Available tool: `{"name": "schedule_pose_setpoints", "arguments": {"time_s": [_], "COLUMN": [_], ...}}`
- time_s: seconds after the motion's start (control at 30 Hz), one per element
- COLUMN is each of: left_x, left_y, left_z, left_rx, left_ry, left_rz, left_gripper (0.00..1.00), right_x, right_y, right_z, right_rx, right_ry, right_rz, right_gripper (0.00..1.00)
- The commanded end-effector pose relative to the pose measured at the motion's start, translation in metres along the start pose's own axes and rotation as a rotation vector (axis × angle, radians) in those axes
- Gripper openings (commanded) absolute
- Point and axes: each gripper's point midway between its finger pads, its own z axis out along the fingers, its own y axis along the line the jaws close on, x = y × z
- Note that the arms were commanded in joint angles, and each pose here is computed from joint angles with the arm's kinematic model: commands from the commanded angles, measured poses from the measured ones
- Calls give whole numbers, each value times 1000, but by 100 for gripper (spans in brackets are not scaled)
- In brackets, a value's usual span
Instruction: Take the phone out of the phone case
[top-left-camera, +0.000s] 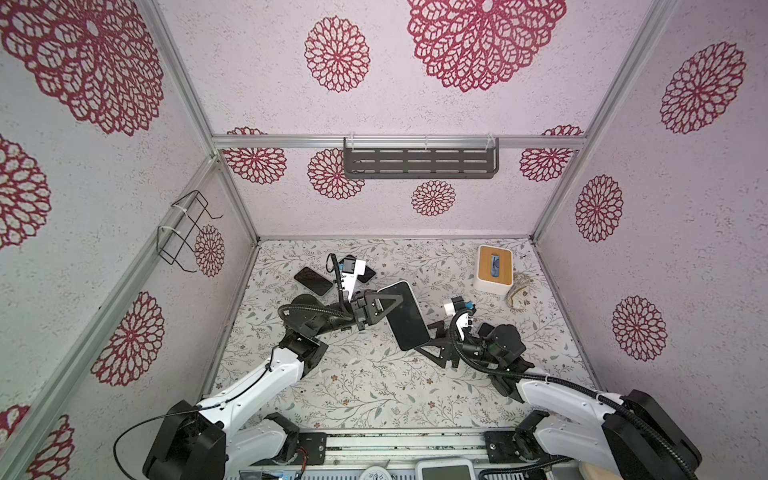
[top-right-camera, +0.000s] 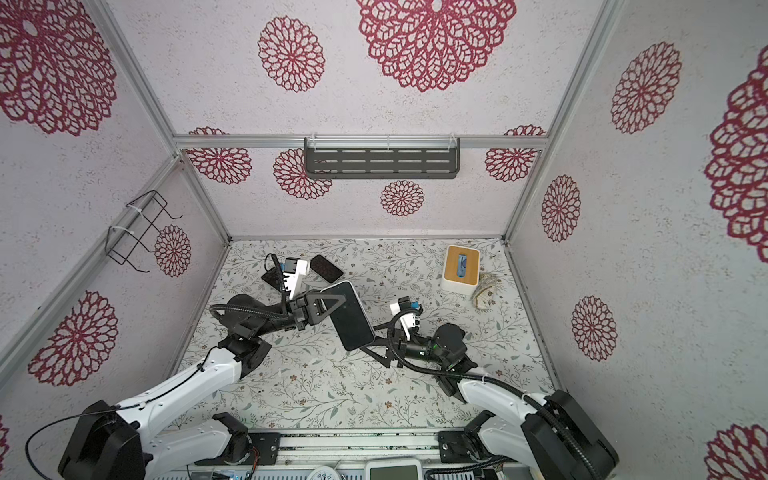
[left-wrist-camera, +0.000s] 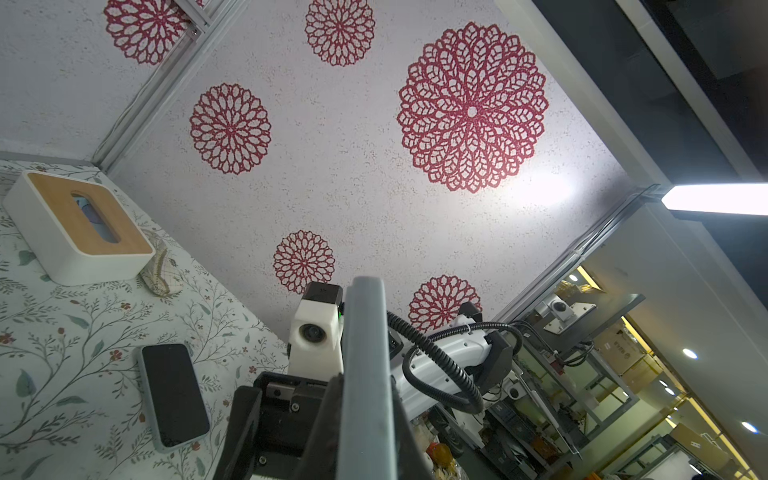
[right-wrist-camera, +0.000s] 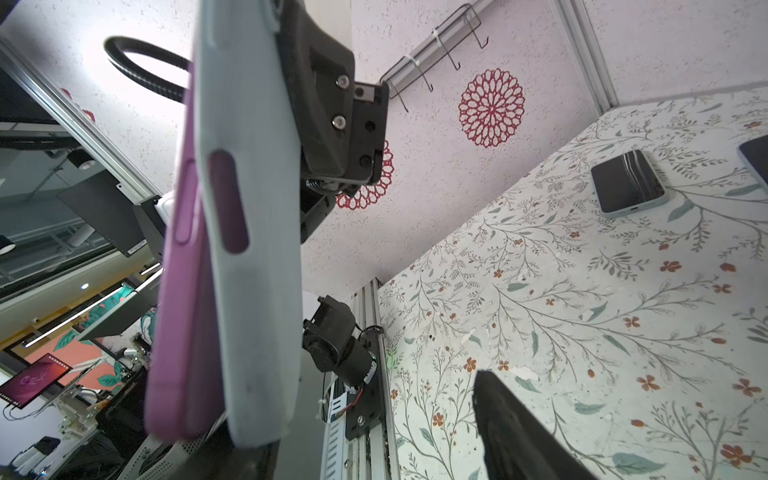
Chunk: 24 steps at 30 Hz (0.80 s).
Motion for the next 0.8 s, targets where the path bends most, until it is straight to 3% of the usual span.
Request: {"name": "schedule_pose_setpoints", "arguments": {"time_s": [0.0,0.77], "left_x": [27,47], "left_y": [-5,7], "left_z": [-3,-5], "left_rx": [86,107], "left_ry": [116,170], "left_rz": [-83,-112], "left_gripper": [0,0], "right_x": [-70,-90], "right_y": [26,5], "right_z": [-13,-20], "right_rx": [-22,45], "right_ry": [-273,-301], "right_rz": [-117,-60], "right_gripper": [73,72]}}
